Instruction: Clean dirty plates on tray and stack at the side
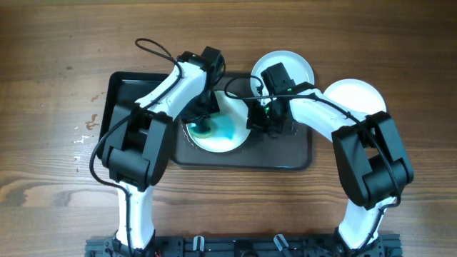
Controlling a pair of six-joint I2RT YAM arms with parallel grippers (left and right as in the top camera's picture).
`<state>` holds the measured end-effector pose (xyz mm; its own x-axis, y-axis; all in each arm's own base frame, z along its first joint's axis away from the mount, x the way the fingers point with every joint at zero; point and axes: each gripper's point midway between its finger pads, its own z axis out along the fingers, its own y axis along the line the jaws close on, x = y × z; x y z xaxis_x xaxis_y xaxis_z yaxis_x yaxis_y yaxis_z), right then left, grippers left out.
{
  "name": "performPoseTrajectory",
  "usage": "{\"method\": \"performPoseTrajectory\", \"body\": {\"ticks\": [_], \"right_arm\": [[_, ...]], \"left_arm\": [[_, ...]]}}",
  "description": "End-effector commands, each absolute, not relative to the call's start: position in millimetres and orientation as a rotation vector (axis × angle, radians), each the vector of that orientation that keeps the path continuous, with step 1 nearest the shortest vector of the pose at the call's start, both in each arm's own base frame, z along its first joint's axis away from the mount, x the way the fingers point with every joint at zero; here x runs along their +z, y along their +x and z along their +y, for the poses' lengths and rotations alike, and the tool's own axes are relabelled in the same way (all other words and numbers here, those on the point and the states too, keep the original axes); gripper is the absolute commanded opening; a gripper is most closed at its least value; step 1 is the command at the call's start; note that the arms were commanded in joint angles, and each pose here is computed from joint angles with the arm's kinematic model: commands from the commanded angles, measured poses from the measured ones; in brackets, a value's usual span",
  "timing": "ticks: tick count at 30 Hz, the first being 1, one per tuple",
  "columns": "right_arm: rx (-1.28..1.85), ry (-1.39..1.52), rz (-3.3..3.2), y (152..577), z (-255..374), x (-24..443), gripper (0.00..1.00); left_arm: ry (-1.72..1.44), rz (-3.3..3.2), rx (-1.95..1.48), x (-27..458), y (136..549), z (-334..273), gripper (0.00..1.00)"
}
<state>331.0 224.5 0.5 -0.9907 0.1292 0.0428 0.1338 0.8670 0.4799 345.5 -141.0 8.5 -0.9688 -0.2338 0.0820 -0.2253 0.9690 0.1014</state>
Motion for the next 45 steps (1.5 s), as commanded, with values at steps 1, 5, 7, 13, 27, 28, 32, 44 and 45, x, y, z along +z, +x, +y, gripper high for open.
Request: {"method": "performPoseTrajectory", "body": {"ticks": [1,5,7,13,27,28,32,44,45], "right_arm": [[-0.752,-0.225,-3.017,330.6,221.1,-8.6,0.05],[-0.758,-0.224,-3.017,330.9,221.7,-8.3,0.04],[-0.757,-0.223,-3.017,330.8,221.6,-8.4,0.04],[-0.757,-0.223,-3.017,330.8,221.6,-8.4,0.04],[-0.757,-0.222,-3.017,330.9,221.6,-8.3,0.04],[-0.757,-0.223,-3.017,330.9,221.6,-8.3,0.04],[-0.758,-0.222,-3.018,331.0,221.7,-8.3,0.04],[-0.759,-0.204,-3.022,330.9,221.8,-8.2,0.04],[-0.759,-0.204,-3.022,331.0,221.8,-8.1,0.04]], "left_arm": [[0.028,-2.815,0.408,9.8,313.5,-198.9,0.04],[-0.017,-2.803,0.583,15.4,319.9,-219.1,0.04],[-0.019,-2.837,0.609,14.3,329.3,-223.0,0.04],[0.049,-3.028,0.463,2.7,365.4,-208.7,0.04],[0.693,-3.125,-0.692,12.0,371.0,-77.8,0.04],[0.686,-3.109,-0.683,12.7,367.3,-78.5,0.04],[0.591,-3.083,-0.509,17.8,358.3,-96.1,0.04],[0.62,-3.172,-0.026,99.3,373.5,-99.3,0.04],[0.655,-3.169,-0.028,103.6,374.8,-86.7,0.04]]}}
